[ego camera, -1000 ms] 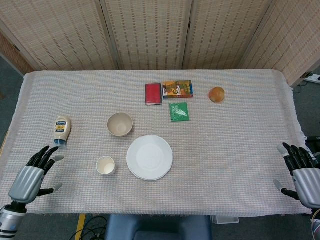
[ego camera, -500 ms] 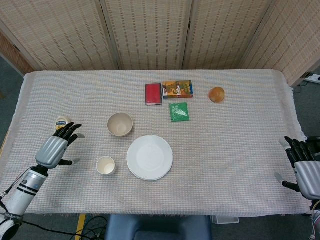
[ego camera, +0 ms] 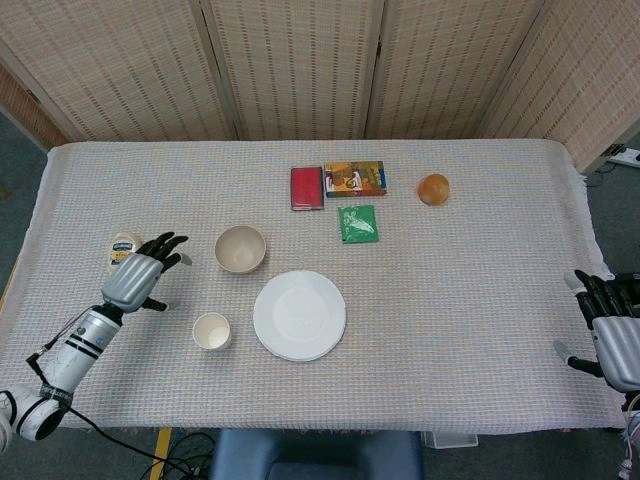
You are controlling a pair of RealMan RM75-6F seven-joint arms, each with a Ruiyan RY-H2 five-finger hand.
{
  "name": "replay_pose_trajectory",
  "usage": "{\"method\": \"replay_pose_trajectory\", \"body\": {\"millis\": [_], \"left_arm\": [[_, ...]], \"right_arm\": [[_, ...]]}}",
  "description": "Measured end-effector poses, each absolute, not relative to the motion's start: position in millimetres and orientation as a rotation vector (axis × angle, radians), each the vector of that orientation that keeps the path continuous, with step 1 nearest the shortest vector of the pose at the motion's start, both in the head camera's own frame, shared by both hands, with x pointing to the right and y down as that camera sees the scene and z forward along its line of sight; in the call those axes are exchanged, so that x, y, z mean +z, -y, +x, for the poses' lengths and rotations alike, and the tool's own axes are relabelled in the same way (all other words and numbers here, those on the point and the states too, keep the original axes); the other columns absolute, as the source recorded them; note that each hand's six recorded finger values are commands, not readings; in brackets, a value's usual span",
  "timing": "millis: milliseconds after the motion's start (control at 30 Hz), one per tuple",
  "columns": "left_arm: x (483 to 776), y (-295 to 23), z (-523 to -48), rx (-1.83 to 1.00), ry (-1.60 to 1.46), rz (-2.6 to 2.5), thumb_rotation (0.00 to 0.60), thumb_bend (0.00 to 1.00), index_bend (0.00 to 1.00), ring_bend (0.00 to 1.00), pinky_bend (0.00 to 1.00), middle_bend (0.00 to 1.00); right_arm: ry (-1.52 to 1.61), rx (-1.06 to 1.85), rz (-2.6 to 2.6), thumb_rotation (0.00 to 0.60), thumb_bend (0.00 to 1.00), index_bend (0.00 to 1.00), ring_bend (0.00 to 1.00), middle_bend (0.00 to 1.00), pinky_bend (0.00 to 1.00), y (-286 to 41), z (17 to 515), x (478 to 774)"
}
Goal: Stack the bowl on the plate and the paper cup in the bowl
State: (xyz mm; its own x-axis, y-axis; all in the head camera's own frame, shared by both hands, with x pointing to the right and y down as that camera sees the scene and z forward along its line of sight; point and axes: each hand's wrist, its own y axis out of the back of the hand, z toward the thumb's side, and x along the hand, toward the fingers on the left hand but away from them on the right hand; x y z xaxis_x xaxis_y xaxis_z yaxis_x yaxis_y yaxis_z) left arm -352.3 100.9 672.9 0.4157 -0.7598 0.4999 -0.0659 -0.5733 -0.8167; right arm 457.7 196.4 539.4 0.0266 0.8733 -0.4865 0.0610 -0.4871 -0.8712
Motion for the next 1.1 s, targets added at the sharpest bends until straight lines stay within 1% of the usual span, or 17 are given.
{"method": "replay_pose_trajectory", "body": {"millis": [300,600,800,1100], "left_arm": [[698,-77,-332,-1.177,-0.661,-1.971,0.600,0.19,0.35,0.03,0.20,0.13],[711,-62,-304,-1.121,-0.628,-1.990,0.600,0.26,0.41,0.03,0.20,0.13],[717,-58,-283,-1.077,-0.611,-2.009,0.600,0.28,0.43,0.03,0.20,0.14],[736,-62,-276,-1.093,-0.591,-2.032,0.600,0.29,0.43,0.03,0.20,0.14]], "right_arm": [[0.988,1.565,-1.623,0.600,0.26,0.00,0.00,0.02,0.00,-190,465,542],[1.003,1.598,-1.602,0.600,0.26,0.00,0.00,0.02,0.00,-186,472,545],[1.019,1.600,-1.595,0.600,0.26,0.00,0.00,0.02,0.00,-185,474,543],[1.050,1.601,-1.580,0.600,0.26,0.00,0.00,0.02,0.00,-185,481,537]]}}
